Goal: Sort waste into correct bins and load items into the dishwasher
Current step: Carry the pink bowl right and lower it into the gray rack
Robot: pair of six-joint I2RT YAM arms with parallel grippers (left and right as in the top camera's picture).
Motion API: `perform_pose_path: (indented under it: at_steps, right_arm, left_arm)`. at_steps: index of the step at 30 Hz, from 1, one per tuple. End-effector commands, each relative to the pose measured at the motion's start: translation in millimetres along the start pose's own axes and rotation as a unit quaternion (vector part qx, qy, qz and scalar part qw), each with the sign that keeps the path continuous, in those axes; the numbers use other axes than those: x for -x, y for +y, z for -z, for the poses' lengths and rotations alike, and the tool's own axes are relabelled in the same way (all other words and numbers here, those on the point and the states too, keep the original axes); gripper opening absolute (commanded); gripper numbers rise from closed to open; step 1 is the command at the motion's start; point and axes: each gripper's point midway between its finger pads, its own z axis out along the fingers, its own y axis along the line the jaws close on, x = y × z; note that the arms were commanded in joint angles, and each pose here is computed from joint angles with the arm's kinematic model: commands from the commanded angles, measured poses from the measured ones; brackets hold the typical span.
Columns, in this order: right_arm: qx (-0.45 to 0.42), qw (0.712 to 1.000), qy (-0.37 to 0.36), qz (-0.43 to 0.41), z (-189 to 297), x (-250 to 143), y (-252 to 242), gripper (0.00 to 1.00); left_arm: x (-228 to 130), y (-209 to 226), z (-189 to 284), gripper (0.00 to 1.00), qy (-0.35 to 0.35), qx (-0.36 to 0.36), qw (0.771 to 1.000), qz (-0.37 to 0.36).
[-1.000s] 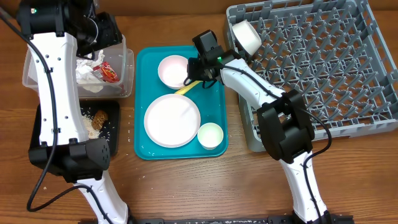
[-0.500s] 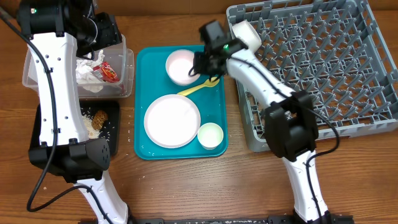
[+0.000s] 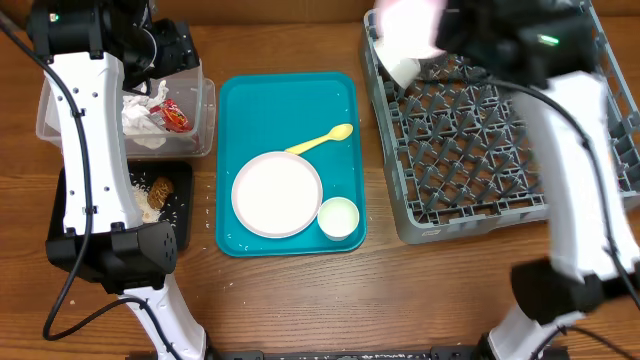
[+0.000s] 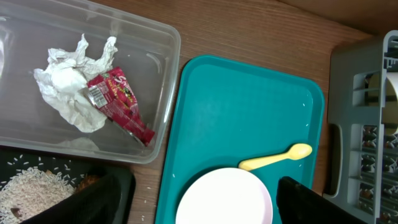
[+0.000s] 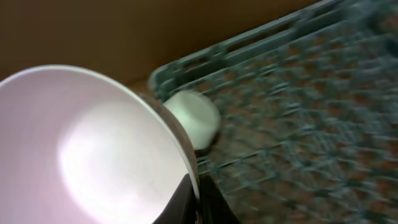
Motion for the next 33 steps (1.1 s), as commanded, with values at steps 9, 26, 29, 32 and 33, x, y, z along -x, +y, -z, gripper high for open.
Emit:
perform_pose_path:
  at_steps: [9, 26, 29, 32, 33]
  right_arm:
    - [-0.343, 0.933, -0.106, -0.016, 51, 0, -115, 0.04]
    - [-0.445, 0.864, -0.16, 0.172, -43, -103, -84, 0.04]
    - [-0.432, 0.868, -0.16, 0.187, -59, -114, -77, 0.04]
    - [-0.431, 0.864, -0.171, 0.195, -66, -117, -73, 0.04]
    - [-0.429, 0.864, -0.174, 0.199, -70, -117, -71, 0.04]
  left_arm:
    - [4, -6, 9, 0.82, -0.016, -0.007, 1.0, -0.013]
    - [10, -8, 9, 0.82, -0.029, -0.01, 0.999, -0.016]
    - [11, -8, 9, 0.82, -0.029, -0.011, 0.999, -0.015]
    - [9, -10, 9, 0.83, -0.026, -0.012, 0.999, -0.017]
    - [8, -10, 9, 0.83, -0.025, -0.011, 0.999, -0.017]
